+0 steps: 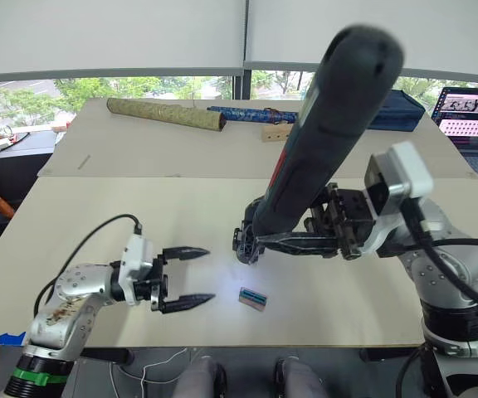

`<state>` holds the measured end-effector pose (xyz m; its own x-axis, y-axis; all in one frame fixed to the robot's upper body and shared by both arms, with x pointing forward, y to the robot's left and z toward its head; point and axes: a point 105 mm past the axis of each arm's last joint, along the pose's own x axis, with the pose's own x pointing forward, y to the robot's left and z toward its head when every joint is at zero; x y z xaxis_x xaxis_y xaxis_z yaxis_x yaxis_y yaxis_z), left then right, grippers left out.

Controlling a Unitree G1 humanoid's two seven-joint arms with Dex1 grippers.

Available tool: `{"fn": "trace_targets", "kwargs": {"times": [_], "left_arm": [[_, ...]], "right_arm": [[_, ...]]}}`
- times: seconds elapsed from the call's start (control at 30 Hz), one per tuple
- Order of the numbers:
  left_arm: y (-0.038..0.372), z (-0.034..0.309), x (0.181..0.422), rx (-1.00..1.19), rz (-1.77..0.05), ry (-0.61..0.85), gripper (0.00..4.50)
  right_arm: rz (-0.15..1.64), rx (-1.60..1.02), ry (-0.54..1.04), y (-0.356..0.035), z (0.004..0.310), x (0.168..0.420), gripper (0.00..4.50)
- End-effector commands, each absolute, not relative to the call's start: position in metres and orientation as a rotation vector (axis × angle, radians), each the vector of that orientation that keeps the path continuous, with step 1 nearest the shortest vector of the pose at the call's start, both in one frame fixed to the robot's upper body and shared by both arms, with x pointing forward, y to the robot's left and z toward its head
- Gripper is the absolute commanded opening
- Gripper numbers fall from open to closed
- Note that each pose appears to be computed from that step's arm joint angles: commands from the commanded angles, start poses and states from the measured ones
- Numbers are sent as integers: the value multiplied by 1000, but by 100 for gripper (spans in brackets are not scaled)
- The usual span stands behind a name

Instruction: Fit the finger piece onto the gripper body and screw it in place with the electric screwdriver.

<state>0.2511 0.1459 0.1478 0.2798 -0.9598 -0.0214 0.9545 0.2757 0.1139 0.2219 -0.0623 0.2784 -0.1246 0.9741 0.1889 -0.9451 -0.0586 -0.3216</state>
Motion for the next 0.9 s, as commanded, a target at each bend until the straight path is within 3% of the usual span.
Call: {"fn": "trace_targets", "kwargs": {"times": [0.03, 0.13, 0.37, 0.9], "left_arm": [[152, 151, 268, 171, -1184, -70, 444], [153, 136, 282, 219, -1114, -32, 444], [129, 102, 294, 296, -1137, 53, 444], [65, 83, 314, 283, -1145, 5, 444]], "right_arm": [[1652, -104, -487, -66, 296, 215, 190], [1653, -110, -486, -66, 297, 215, 190], [1654, -118, -476, -67, 298, 217, 190], [1629, -149, -431, -69, 289, 218, 190]]}}
